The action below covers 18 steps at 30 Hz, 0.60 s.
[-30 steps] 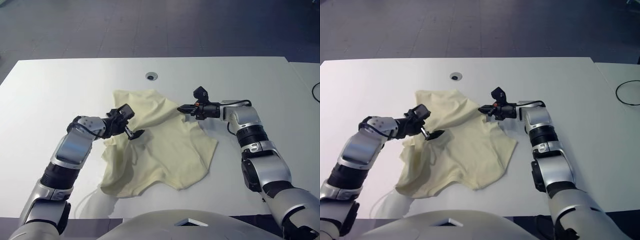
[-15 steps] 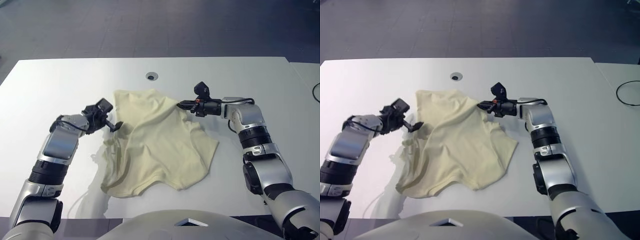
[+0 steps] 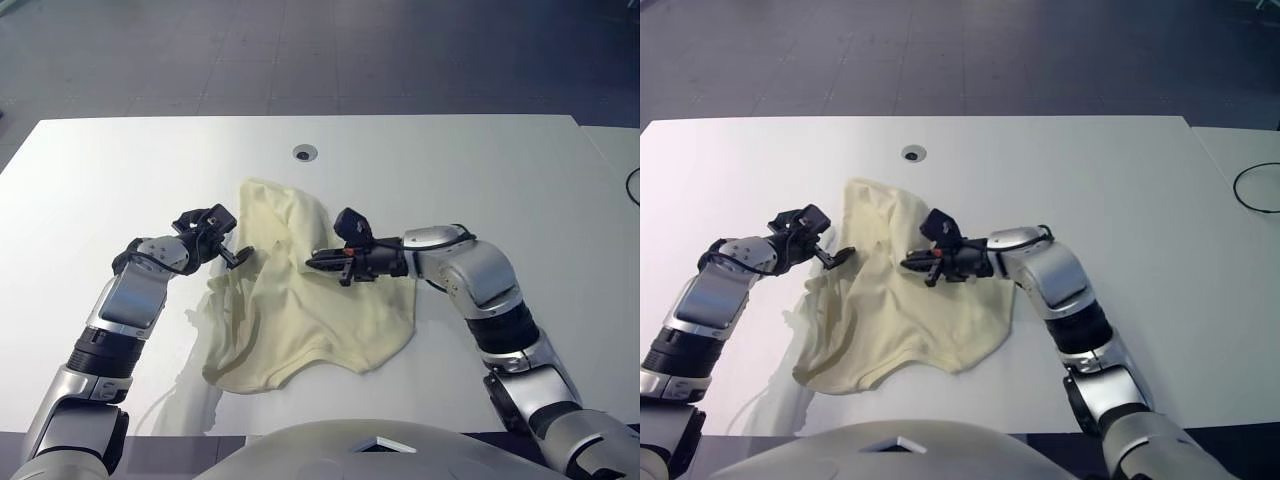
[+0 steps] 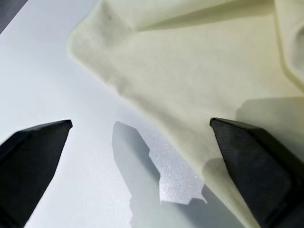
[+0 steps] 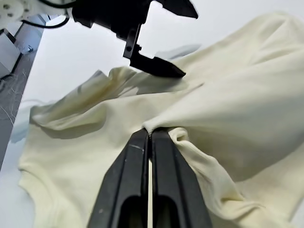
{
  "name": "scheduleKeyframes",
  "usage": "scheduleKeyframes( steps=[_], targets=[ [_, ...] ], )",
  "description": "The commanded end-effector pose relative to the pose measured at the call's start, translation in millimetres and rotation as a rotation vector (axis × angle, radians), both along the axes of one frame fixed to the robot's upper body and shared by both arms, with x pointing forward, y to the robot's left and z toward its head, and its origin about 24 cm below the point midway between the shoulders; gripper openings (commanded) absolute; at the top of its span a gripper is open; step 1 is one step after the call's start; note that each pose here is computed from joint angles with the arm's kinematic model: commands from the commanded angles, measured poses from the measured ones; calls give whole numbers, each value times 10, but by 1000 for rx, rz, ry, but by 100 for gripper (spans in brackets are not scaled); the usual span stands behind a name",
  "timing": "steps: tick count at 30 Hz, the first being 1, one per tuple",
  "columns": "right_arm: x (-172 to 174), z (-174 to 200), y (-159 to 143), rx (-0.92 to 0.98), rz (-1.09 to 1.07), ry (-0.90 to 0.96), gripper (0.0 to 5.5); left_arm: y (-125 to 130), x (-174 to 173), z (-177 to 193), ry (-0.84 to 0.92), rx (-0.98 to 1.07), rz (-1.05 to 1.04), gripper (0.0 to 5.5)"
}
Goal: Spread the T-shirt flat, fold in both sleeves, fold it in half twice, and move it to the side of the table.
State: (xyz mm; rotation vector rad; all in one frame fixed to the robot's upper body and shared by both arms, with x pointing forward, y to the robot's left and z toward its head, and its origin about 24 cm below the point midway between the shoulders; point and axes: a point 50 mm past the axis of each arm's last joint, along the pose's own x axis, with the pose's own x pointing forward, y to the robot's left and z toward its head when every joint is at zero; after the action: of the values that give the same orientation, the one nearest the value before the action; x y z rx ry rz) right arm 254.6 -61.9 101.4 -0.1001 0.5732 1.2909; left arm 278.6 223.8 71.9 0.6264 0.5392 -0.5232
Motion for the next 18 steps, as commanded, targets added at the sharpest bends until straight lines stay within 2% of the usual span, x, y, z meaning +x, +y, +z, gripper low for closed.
scheduleKeyframes(
  steps=[1,6,15,18],
  targets=[
    [-107,-127,73,-58,34,6,2,30,-94,-209,99,39,12,540],
    [-110,-157,50,-110,41,-34,88,8,-83,-206,99,43,0,540],
    [-36,396,-101,-65,74,-183,224,-1,-117,-234,102,34,15,540],
    [127,584,-205,-66,7,-262,275,-9,-123,-242,101,31,20,540]
  ],
)
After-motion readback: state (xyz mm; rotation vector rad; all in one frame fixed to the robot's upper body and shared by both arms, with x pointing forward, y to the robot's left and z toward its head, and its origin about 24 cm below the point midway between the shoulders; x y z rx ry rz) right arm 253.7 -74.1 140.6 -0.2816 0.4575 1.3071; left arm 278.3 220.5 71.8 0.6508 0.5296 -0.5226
